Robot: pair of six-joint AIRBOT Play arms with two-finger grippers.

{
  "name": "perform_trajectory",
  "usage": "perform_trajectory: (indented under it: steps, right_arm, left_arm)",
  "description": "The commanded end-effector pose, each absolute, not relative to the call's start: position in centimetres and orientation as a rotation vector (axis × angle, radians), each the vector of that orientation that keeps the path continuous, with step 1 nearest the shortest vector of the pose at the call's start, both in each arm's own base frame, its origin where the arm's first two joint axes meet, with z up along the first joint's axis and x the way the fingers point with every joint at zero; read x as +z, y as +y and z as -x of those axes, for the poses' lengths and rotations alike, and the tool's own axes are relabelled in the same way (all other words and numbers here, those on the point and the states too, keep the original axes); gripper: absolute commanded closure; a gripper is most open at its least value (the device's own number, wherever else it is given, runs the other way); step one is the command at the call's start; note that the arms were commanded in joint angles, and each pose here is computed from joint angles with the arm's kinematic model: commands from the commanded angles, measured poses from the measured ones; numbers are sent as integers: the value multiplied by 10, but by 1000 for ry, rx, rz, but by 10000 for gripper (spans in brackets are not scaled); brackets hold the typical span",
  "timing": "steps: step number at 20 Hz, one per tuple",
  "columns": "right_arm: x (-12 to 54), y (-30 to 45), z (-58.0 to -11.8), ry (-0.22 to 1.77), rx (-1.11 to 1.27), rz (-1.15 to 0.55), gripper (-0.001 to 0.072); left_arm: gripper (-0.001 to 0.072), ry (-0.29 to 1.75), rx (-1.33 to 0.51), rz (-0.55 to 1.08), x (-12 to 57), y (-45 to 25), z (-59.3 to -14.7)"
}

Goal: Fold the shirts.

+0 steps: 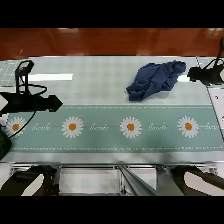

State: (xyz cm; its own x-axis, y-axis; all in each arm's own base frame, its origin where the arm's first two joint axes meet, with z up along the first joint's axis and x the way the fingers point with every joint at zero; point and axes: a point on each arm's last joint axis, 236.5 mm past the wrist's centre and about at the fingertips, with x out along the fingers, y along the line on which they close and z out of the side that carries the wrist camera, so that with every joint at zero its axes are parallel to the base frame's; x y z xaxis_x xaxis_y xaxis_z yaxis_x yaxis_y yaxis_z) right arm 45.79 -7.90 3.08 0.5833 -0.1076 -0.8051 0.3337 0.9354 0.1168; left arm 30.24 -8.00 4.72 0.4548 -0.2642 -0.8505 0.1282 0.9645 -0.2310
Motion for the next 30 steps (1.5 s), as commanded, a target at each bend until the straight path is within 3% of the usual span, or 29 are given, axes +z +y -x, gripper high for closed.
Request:
perform_trajectory:
  steps: [1,6,11,12,13,14,16,20,23,27,30]
  right_arm:
    - [-38,-58,-505,1020,-166,-488,298]
    - [-77,-2,-567,1112,-17,-504,298]
    - [-108,26,-583,1182,36,-442,311]
    - [-107,27,-585,1184,39,-419,410]
    - [-103,31,-586,1177,58,-390,589]
    - [-98,34,-587,1173,84,-367,687]
    - [-81,36,-588,1183,107,-348,687]
    - [17,28,-590,1077,147,-198,687]
    - [145,35,-588,803,175,-139,687]
    - [304,60,-537,473,234,-43,687]
    - [388,88,-477,304,298,-3,688]
  left_arm:
    - [202,1040,-231,149,40,-79,-306]
    - [202,1027,-231,153,41,-80,-309]
    - [202,1026,-230,153,41,-80,-309]
    - [203,1026,-230,153,41,-80,-309]
    - [203,1024,-230,153,42,-80,-310]
    - [203,1019,-229,154,42,-79,-311]
    - [202,1008,-223,146,44,-77,-313]
    - [203,998,35,83,57,-19,-309]
    - [203,924,26,109,77,-21,-311]
    - [203,920,-25,186,81,-39,-308]
    - [203,924,-35,234,82,-46,-307]
